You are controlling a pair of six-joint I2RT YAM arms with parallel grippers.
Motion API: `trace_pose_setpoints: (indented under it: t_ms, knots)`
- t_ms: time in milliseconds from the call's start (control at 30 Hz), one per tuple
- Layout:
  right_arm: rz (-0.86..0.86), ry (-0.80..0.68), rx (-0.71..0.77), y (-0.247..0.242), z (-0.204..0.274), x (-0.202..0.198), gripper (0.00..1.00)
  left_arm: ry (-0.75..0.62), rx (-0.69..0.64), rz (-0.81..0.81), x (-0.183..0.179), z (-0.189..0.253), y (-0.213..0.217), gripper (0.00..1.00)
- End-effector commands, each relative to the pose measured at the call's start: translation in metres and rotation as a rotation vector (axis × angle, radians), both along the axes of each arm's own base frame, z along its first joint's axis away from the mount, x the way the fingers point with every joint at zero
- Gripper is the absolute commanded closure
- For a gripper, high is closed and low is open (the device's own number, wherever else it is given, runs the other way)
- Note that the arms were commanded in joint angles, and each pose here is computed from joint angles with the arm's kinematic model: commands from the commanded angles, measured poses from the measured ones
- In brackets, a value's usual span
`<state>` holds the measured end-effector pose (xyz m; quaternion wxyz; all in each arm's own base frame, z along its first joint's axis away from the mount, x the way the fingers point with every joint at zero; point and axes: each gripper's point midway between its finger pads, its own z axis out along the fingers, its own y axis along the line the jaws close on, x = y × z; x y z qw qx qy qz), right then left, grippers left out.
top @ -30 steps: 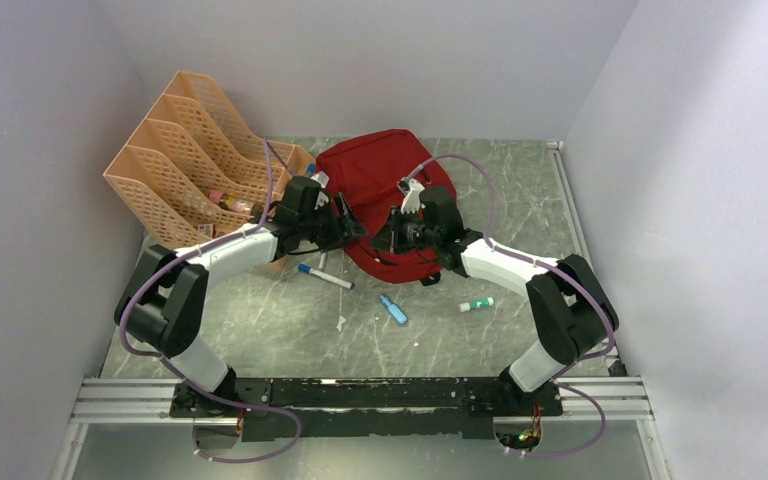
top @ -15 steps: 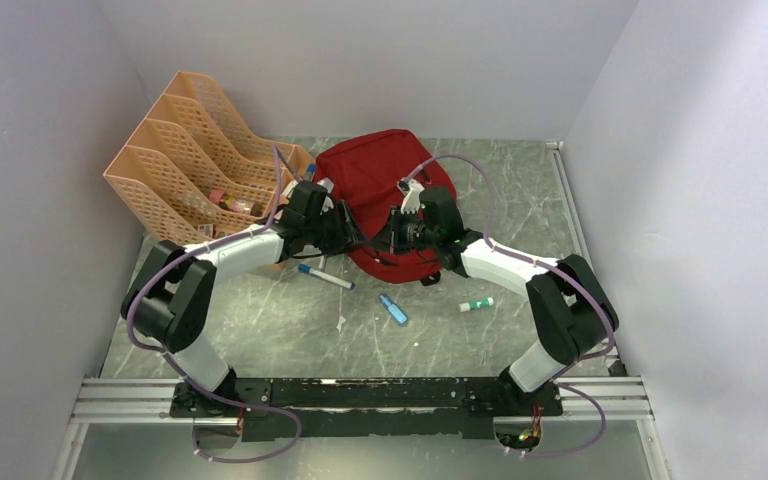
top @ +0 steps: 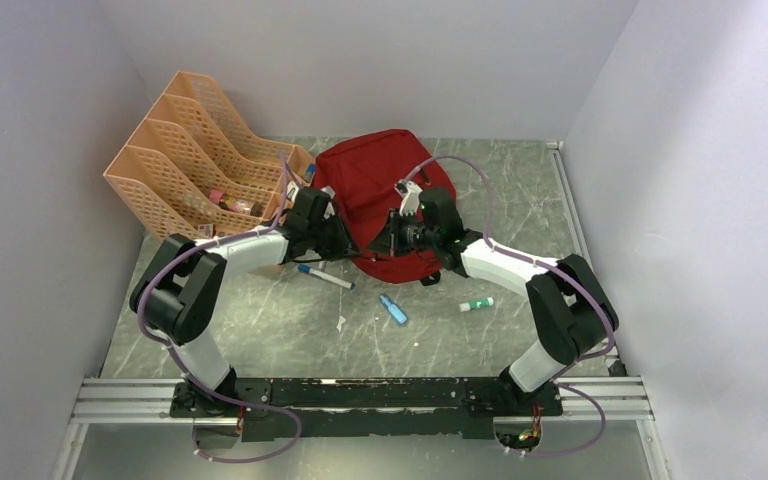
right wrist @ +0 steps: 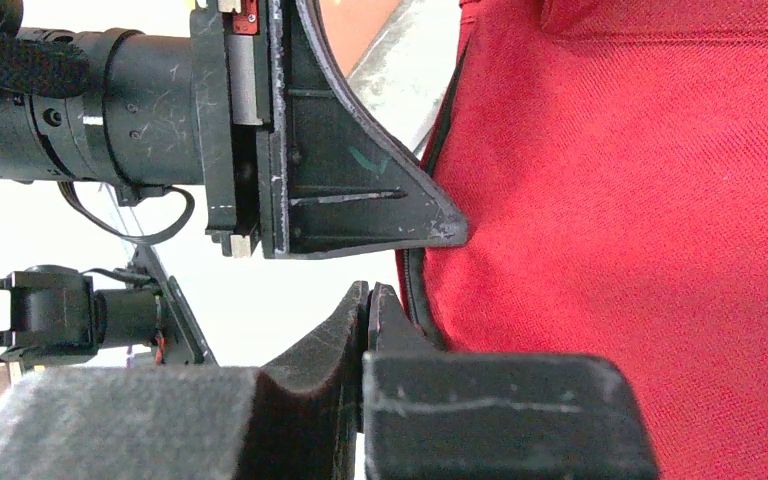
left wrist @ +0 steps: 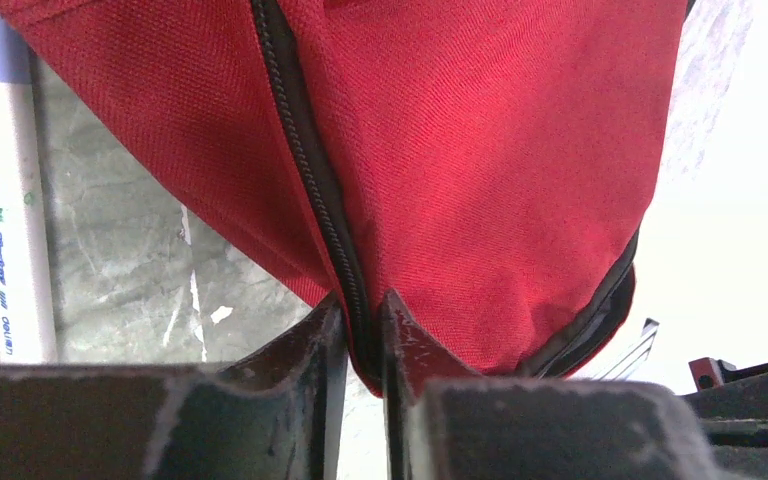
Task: Pack the student bag
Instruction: Zip the student bag at the center of the board.
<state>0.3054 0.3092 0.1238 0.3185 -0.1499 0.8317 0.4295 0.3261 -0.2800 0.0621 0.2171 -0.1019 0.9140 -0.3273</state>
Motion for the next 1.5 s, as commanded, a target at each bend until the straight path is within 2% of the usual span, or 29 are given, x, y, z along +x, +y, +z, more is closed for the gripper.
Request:
trace_pose_setpoints:
  t_ms: [0, 100, 600, 867, 1367, 1467]
  knots:
    - [0.057, -0.004, -0.002, 0.004, -0.002, -0.006, 1.0, -0.022, 0.024, -0.002, 0.007, -0.003, 0.002, 0.84]
    - [0.077, 0.0, -0.014, 0.003, -0.005, -0.01, 1.0, -0.021, 0.024, 0.005, 0.013, -0.004, 0.006, 0.95]
    - [0.069, 0.0, -0.04, -0.018, -0.007, -0.007, 1.0, -0.06, 0.095, 0.099, 0.061, 0.006, 0.068, 0.95]
    - [-0.012, 0.008, -0.081, -0.056, -0.009, 0.004, 1.0, -0.062, 0.119, 0.117, 0.073, 0.005, 0.086, 0.95]
    - [-0.235, 0.075, -0.327, -0.135, -0.03, 0.02, 1.0, -0.072, 0.126, 0.162, 0.086, 0.011, 0.112, 0.95]
    - [-0.262, 0.082, -0.328, -0.142, -0.031, 0.021, 1.0, -0.075, 0.125, 0.166, 0.086, 0.012, 0.114, 0.95]
